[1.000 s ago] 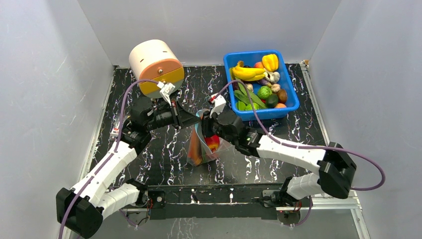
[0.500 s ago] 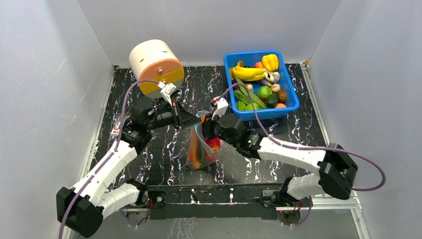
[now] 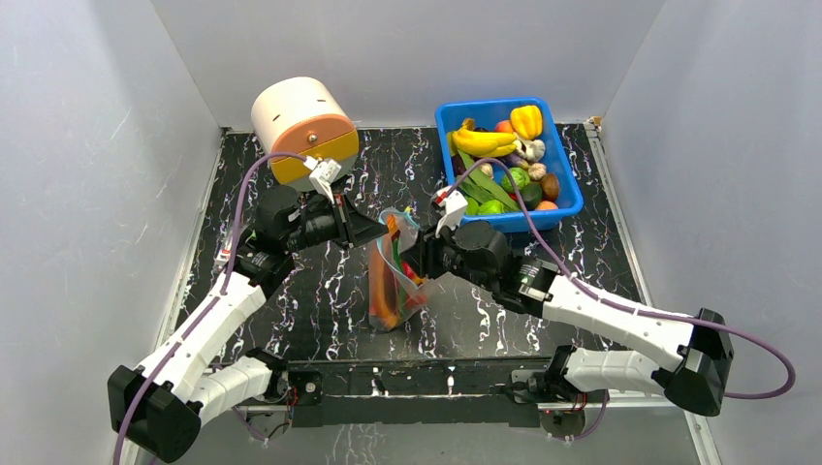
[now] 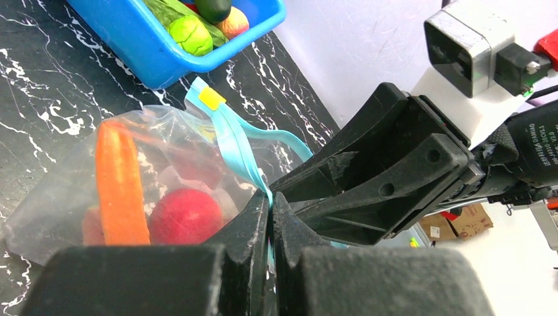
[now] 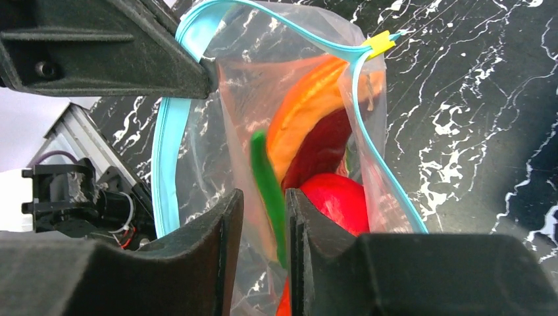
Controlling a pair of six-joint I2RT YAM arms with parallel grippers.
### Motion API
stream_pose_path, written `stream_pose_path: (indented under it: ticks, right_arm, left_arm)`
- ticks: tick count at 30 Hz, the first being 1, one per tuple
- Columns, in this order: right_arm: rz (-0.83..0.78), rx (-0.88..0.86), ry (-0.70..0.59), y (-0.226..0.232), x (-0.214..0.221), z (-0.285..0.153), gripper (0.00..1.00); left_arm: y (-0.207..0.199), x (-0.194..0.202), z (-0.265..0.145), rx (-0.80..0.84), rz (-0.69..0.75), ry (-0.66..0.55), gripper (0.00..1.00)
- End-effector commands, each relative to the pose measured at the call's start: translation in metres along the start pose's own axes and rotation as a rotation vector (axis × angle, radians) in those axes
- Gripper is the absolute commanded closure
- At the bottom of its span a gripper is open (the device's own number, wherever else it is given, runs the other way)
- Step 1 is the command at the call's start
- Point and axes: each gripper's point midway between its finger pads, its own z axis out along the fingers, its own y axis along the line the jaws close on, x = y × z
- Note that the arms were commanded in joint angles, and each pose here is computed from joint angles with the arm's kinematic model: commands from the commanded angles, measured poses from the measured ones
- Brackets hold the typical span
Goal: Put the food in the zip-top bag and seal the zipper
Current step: Adjust the fake vegetable in the zipper food storage bag, then pick up the fake fruit from the bin.
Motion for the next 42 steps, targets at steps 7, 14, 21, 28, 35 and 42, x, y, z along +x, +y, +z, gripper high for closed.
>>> stream_pose_path:
  ticks: [7,14,21,28,35,42]
  right_arm:
    - [-0.084,-0.017,-0.066,0.018,-0.053,-0.021,0.65]
    - [-0.165,0.083,-0.119,0.010,-0.091,-0.026,0.59]
    - [-0.281,0.226,-0.145,-0.017,-0.123,-0.015,0.56]
    - [-0.267,0.366,-0.129,-0.086,-0.147,0.003,0.54]
    - [-0.266,0.567,-0.085,-0.166,-0.152,0.013,0.53]
    - [-0.238,0.813,-0.060,-0.264,-0.160,0.010,0.48]
  left_arm:
    - [-0.012,-0.022,-0.005,-0.004,0.082,-0.053,1.00]
    - [0.000,-0.015,-0.011,-0.069,0.137,-0.028,1.00]
    - [0.004,-0.010,-0.020,-0.108,0.189,-0.013,1.00]
    - [0.000,-0.007,-0.023,-0.087,0.200,0.003,1.00]
    - [0.001,-0.003,-0.026,-0.089,0.236,0.027,1.00]
    - [-0.011,0.002,-0.027,-0.013,0.279,0.049,1.00]
